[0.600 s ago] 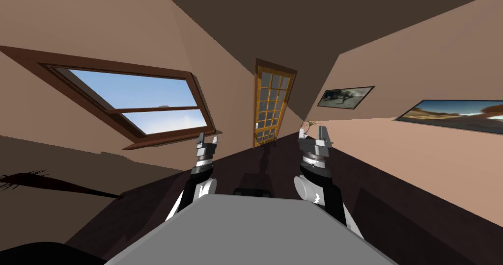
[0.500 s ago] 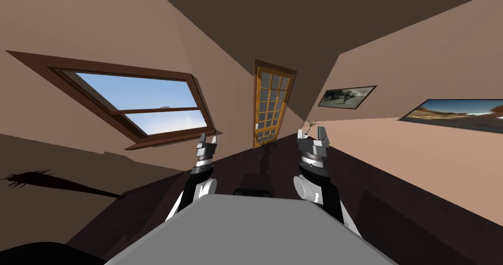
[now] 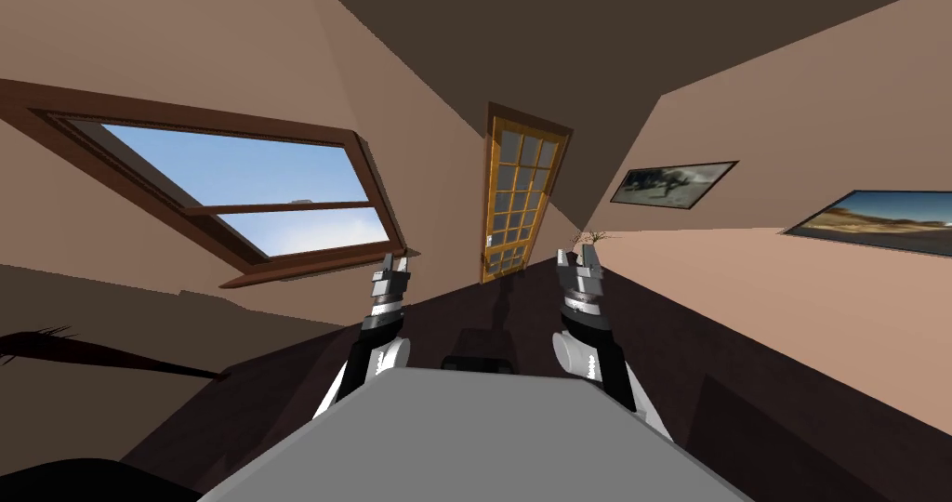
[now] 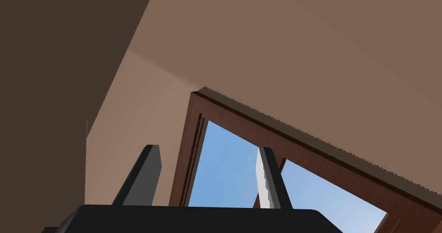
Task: Pull the door open
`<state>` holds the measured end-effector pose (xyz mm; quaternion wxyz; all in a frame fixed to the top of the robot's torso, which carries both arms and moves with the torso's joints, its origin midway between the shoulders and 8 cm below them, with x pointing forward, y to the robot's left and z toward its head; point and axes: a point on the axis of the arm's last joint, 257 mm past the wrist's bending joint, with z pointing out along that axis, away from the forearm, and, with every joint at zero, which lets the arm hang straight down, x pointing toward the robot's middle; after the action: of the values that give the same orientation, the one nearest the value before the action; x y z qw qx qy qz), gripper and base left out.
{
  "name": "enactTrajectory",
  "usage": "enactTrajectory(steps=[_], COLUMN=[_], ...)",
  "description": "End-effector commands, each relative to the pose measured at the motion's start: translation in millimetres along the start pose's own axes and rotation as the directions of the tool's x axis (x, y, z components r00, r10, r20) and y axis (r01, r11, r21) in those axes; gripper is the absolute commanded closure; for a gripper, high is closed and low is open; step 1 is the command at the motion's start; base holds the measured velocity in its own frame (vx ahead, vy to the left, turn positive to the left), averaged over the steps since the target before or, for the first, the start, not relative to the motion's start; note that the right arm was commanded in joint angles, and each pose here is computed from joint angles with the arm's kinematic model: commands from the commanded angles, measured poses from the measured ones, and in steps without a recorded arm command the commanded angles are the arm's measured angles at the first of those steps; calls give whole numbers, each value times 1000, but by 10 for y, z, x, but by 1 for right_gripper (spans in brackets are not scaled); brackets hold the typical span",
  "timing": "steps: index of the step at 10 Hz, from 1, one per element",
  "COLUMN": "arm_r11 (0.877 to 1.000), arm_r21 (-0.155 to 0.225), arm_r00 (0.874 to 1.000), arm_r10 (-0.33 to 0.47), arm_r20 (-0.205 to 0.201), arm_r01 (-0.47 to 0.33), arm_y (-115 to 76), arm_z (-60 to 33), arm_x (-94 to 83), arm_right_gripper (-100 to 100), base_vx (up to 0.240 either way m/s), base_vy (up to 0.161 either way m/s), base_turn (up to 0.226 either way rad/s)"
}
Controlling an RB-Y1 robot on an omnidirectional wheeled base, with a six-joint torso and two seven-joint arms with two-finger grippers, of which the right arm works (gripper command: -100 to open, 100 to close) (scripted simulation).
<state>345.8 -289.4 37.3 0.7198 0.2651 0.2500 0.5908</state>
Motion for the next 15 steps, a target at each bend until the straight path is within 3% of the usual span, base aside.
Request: enactTrajectory(steps=[1,5,8,11,15], arm_r11=[999,991,977,955,912], arm_r21=[13,50,77,101,128], arm_r00=[999,992,979,958,915], arm_r10=[-33,-121,-193,-267,-367], arm_r20=[-10,-41,-71,-107,-167], arm_r01=[33,123,199,278,389], arm_y=[-106,-379,-605,-841,-1176], arm_z=[-33,-121,-204,-302,-462], arm_x=[7,45,73,99,132], arm_right_gripper=[-100,-100,-100,-100,-100], base_vx=[79,84,100,94,92], base_vy=[4,-5,-3,-3,-12], base_turn=[31,33,38,39,44])
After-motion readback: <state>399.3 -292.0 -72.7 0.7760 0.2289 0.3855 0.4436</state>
